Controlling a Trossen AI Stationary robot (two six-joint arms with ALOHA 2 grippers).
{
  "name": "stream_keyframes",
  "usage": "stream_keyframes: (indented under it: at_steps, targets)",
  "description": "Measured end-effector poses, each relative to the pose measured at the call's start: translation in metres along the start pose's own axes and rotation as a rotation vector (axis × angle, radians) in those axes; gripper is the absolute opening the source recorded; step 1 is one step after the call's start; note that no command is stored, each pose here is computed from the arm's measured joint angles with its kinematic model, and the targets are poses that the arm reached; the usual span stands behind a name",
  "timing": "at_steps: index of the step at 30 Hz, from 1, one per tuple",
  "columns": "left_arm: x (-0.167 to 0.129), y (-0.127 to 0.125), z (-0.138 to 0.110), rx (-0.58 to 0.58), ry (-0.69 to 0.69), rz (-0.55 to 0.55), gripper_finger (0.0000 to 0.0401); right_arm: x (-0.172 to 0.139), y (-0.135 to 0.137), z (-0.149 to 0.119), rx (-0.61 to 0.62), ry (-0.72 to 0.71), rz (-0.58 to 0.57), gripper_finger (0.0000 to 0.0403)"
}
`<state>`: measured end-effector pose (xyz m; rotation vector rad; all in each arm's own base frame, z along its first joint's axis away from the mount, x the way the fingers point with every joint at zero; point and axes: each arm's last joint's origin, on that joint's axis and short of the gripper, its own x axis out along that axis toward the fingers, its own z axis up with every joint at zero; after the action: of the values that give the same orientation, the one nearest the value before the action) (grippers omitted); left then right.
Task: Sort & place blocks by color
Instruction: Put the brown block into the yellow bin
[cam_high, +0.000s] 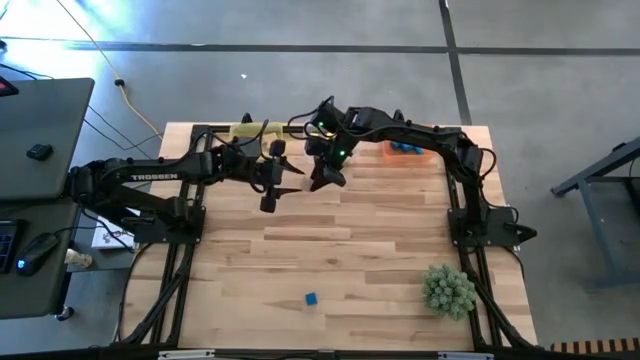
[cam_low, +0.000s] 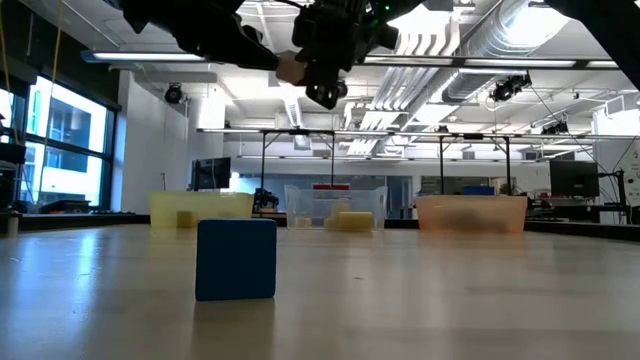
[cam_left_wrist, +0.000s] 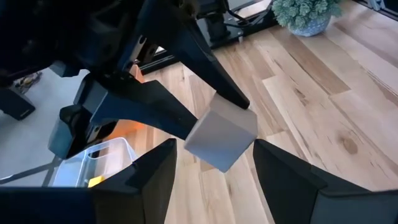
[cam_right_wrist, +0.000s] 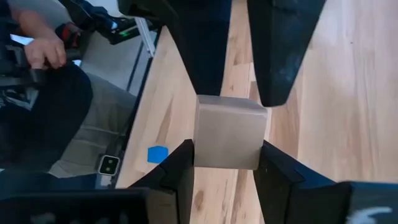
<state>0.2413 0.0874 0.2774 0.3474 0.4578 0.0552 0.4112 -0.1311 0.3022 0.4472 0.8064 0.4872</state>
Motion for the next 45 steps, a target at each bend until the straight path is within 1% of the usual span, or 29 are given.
stream_keyframes:
  at_steps: [7,11,16,19,27,34,40,43,45]
  targets:
    - [0.000,0.000,0.001,0.000,-0.007,0.003,0.0202,0.002,0.002,0.004,-0.028,-0.030,0.032,0.0110]
    - [0.000,0.000,0.004,0.003,-0.035,0.010,0.0202,0.001,0.002,0.009,-0.014,-0.072,0.055,0.0110]
    - [0.001,-0.003,0.005,-0.005,-0.037,0.005,0.0200,0.001,0.002,0.010,-0.004,-0.076,0.055,0.0110]
    - [0.001,-0.003,0.005,-0.023,-0.038,0.001,0.0189,0.001,0.002,0.009,0.003,-0.071,0.056,0.0110]
    - [0.001,-0.003,0.005,0.001,-0.038,-0.003,0.0140,0.001,0.003,0.009,0.015,-0.067,0.068,0.0110]
    - [0.001,-0.003,0.005,0.013,-0.038,-0.004,0.0130,0.001,0.003,0.009,0.019,-0.066,0.071,0.0111]
    - [0.001,-0.003,0.005,0.012,-0.030,0.000,0.0127,0.001,0.002,0.009,0.028,-0.068,0.051,0.0139]
    - [0.001,-0.002,0.003,0.000,-0.018,0.005,0.0126,0.001,0.001,0.009,0.029,-0.071,0.019,0.0160]
    - [0.001,-0.002,0.002,-0.007,-0.002,0.007,0.0125,0.001,0.000,0.009,0.051,-0.069,-0.018,0.0173]
